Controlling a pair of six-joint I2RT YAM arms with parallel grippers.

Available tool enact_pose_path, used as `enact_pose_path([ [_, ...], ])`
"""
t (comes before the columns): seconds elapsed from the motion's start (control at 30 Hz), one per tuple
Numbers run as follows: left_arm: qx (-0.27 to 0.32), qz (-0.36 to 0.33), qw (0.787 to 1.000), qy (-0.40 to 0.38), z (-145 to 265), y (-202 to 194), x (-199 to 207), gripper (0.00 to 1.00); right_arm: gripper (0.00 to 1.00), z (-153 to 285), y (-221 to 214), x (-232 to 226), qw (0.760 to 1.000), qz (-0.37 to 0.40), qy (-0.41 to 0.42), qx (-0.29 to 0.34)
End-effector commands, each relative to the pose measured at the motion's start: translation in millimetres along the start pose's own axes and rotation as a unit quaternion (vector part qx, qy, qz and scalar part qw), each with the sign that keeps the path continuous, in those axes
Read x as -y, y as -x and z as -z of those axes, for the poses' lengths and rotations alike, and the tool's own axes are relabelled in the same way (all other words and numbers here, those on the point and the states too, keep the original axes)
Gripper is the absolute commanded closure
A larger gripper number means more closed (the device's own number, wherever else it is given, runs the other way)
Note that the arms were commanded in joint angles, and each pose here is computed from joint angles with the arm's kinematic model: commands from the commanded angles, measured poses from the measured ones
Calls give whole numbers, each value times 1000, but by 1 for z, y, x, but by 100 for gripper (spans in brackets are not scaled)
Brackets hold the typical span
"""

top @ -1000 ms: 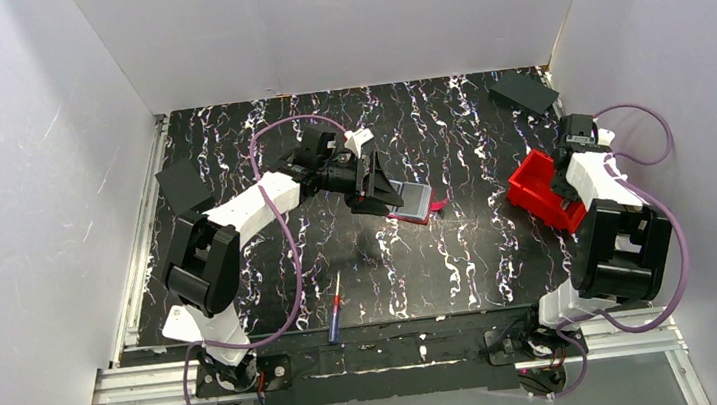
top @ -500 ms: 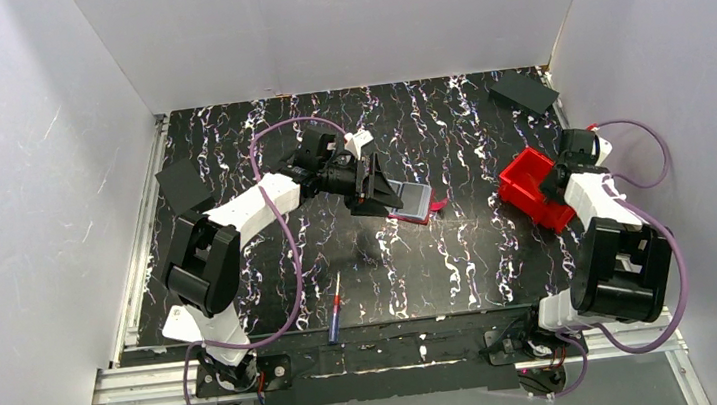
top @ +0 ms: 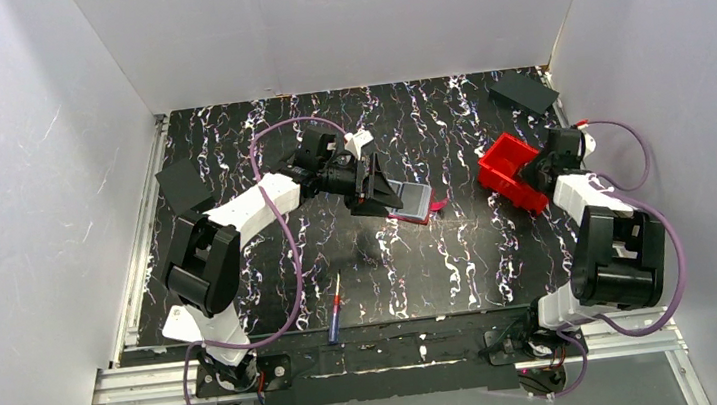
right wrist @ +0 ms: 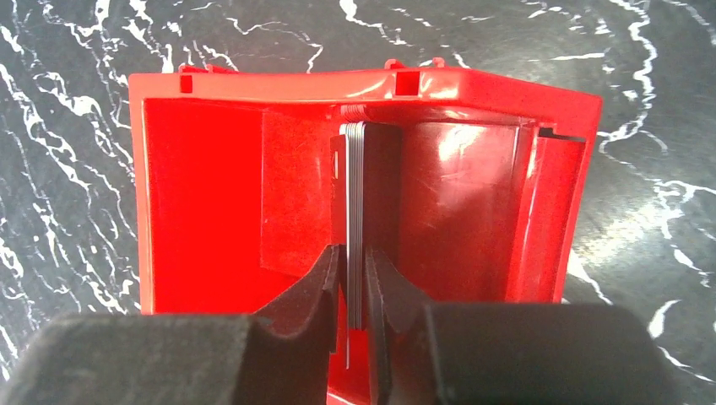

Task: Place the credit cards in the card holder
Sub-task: Pick up the credit card from the storage box.

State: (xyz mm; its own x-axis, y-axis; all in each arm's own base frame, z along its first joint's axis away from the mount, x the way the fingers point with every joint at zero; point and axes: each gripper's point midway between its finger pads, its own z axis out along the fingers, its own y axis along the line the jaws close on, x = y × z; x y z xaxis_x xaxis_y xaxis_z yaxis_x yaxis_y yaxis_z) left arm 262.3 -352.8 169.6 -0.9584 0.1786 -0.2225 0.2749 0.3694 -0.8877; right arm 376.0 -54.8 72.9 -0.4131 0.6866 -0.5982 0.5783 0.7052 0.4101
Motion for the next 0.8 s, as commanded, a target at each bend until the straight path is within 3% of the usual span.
enact_pose_path([
  [0.0,-5,-19,1000,-8,4,-3,7,30,99,-4,-13,-2,1000,-11,-9,-23],
  [0.4,-7,-15,1000,-7,2,-4,5,30,99,16,15,36,994,69,-85,-19],
  [0.77,-9,-12,1000,-8,1,-5,5,30,99,25,23,45,991,81,-108,-20],
])
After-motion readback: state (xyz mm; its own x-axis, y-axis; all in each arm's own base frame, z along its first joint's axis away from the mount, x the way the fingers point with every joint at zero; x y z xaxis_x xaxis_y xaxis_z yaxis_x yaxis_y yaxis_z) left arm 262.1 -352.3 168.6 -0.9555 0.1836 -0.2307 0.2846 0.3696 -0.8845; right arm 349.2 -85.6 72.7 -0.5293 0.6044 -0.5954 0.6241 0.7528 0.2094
